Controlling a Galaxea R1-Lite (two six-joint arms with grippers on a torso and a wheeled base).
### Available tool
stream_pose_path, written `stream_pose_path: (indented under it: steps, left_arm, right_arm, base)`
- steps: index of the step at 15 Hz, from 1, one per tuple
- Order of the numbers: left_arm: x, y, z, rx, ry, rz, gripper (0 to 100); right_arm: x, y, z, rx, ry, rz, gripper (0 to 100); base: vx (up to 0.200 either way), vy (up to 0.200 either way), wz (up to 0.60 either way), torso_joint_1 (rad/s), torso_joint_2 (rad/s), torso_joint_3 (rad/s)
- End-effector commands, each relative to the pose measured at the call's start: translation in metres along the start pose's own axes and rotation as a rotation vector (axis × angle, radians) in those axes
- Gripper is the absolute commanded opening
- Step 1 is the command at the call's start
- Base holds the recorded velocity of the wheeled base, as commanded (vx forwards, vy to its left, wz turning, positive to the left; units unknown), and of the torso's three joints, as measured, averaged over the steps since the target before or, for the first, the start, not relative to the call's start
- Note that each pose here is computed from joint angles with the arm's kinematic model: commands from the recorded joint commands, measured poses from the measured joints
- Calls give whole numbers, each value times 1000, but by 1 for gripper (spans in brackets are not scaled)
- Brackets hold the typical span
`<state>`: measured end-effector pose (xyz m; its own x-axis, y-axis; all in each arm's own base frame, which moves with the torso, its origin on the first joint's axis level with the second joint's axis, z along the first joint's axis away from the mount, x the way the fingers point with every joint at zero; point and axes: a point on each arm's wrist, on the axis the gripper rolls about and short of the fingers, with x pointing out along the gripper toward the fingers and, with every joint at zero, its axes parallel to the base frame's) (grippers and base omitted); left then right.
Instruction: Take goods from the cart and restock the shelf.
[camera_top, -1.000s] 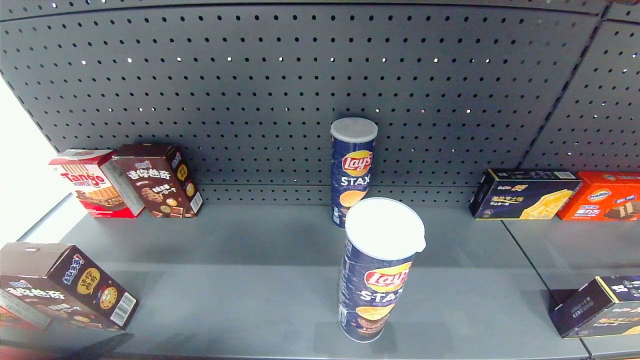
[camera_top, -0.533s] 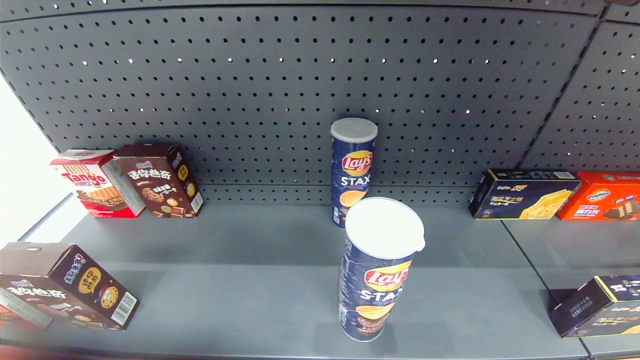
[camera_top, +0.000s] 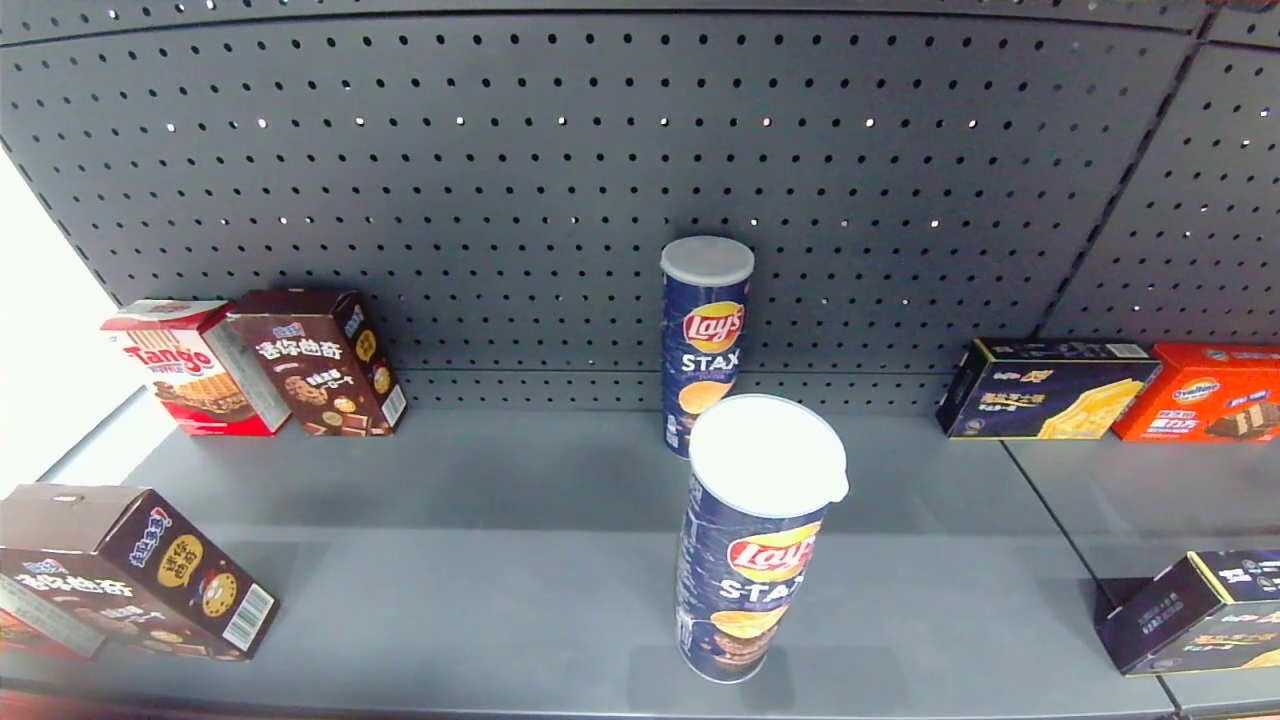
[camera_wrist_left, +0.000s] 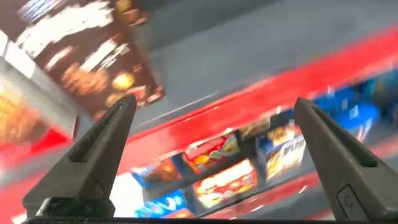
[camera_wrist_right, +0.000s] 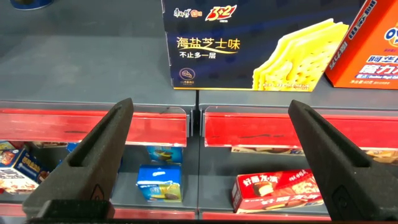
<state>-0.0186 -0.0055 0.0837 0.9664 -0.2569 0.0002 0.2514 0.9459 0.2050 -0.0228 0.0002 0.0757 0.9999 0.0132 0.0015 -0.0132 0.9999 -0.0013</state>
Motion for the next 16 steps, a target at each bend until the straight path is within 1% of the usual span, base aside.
stream_pose_path:
  steps: [1,2,3,5,6,7,8,9,11,12,16]
  left_arm:
    - [-5,-2,-1,-30,-62,24,100]
    - [-5,-2,-1,-37,-62,23,100]
    - [-5,-2,-1,-37,-63,20,100]
    - [-5,-2,-1,-52,-60,2,100]
    - [-5,-1,-1,-56,-52,67,100]
    - [-5,2,-3,-60,-22,202,100]
    - [-6,4,-6,-111,25,332,100]
    - [-6,4,-9,-131,42,326,100]
    - [-5,2,-8,-146,30,226,100]
    - [-5,1,-8,-146,28,198,100]
    - [-5,1,-8,-154,27,203,100]
  right_arm:
    - [0,0,0,0,0,1,100]
    - [0,0,0,0,-2,1,100]
    - [0,0,0,0,-2,1,100]
    - [0,0,0,0,-2,1,100]
    - [0,0,0,0,0,1,100]
    - [0,0,0,0,-2,1,100]
    - [0,0,0,0,-2,1,100]
    - [0,0,0,0,-2,1,100]
    - [0,0,0,0,0,1,100]
    - [0,0,0,0,0,1,100]
    - [0,0,0,-6,0,8,100]
  base:
    - [0,0,0,0,0,0]
    - [0,0,0,0,0,0]
    - [0,0,0,0,0,0]
    - [0,0,0,0,0,0]
    - [0,0,0,0,0,0]
    - [0,0,0,0,0,0]
    - [0,0,0,0,0,0]
    - [0,0,0,0,0,0]
    - [0,0,0,0,0,0]
    - [0,0,0,0,0,0]
    - [0,0,0,0,0,0]
